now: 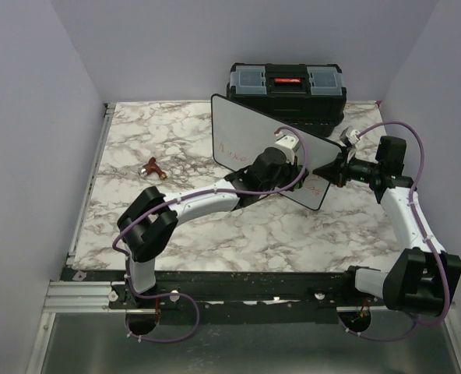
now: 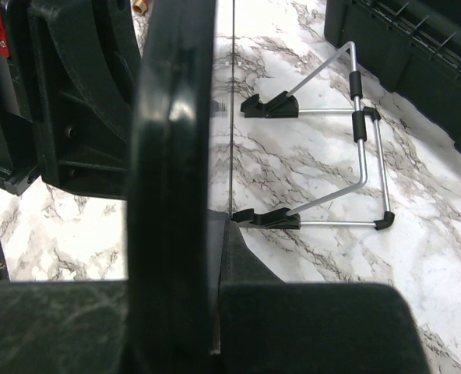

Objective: Erase the whiteboard
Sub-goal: Erase the whiteboard at the whiteboard stand.

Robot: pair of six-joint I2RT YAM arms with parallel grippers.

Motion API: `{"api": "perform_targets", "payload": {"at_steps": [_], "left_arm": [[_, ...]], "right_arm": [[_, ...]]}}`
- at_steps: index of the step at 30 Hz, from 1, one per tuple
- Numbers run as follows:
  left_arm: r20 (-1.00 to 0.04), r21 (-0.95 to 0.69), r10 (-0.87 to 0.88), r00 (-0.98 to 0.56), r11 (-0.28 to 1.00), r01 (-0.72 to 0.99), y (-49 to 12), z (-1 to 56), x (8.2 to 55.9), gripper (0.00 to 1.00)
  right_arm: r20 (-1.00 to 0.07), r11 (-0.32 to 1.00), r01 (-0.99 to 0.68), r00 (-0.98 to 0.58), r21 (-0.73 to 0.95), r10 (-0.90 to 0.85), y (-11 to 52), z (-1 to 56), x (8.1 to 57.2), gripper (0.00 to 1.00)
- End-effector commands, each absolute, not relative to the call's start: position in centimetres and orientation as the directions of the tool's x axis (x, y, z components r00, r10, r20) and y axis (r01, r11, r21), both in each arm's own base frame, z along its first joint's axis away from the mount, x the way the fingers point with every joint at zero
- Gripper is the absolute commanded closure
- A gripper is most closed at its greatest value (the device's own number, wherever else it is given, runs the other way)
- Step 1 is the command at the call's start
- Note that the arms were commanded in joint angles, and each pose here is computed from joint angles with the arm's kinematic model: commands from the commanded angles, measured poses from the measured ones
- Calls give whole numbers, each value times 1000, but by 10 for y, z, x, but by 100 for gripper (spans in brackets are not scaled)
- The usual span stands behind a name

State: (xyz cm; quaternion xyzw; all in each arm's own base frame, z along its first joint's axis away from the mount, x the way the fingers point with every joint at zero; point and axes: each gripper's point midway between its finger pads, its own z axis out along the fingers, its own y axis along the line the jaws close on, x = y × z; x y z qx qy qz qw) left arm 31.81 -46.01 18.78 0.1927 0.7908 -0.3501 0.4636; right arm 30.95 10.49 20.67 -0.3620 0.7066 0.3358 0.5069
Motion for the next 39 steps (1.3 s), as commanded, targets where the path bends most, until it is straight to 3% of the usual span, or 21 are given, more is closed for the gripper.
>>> {"api": "perform_targets", "payload": {"at_steps": [1,23,39], "left_arm": [[-920,-316,-145,-364,825,469,-412,220,393,100],[-924,-324,-183,-335,839,437,-362,227,398,100],[-962,-229,-83,-259,761,608,-430,238,370,100]], "right_arm": [[-937,326,-896,-342,302,-71,137,218,263,99],[-935,337,-890,-349,307,-70,136,216,266,99],[-934,336,-890,-351,309,-68,136,216,266,99]]}}
